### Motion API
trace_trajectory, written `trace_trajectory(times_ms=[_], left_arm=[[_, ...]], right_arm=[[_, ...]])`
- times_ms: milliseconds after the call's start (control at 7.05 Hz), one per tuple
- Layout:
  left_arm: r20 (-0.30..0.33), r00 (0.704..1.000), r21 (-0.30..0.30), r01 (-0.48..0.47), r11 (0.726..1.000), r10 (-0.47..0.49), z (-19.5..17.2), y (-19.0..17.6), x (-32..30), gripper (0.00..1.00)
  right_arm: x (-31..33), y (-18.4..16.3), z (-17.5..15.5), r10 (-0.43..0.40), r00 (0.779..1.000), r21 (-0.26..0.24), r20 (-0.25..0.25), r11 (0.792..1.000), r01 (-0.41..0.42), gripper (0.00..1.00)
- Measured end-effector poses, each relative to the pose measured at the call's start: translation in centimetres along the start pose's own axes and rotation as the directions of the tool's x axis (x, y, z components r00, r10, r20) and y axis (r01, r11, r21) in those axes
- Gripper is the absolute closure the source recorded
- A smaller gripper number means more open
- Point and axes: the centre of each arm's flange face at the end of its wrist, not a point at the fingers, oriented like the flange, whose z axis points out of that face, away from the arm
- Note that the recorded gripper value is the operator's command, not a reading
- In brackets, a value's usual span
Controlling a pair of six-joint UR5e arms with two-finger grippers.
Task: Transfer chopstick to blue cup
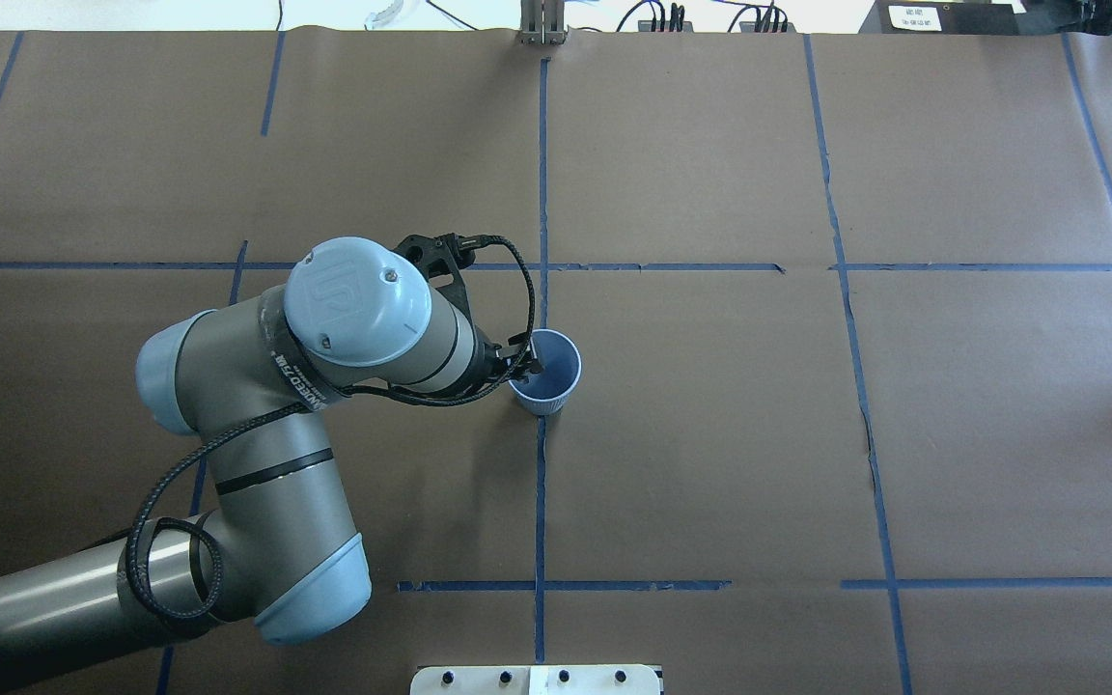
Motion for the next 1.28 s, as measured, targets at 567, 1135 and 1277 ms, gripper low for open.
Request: trace_trajectory(times_ms=[567, 1135, 1277], left_arm=[[-0.008, 1.0, -0.001, -0.002, 1.0, 0.002, -0.6, 0.3, -0.6, 0.19], [-0.021, 1.0, 0.0, -0.004, 1.0, 0.004, -1.2, 0.4, -0.3, 0.17], [-0.024, 1.0, 0.0, -0.005, 1.0, 0.005, -1.4, 0.4, -0.3, 0.17]], right_arm=[[3.3, 2.3, 5.4, 0.123, 0.989, -0.097, 0.087, 0.989, -0.115, 0.12], [3.1, 3.6, 7.5, 0.127, 0.987, -0.142, 0.095, 0.983, -0.113, 0.69], [3.2, 4.0, 7.8, 0.13, 0.987, -0.149, 0.095, 0.982, -0.115, 0.87]])
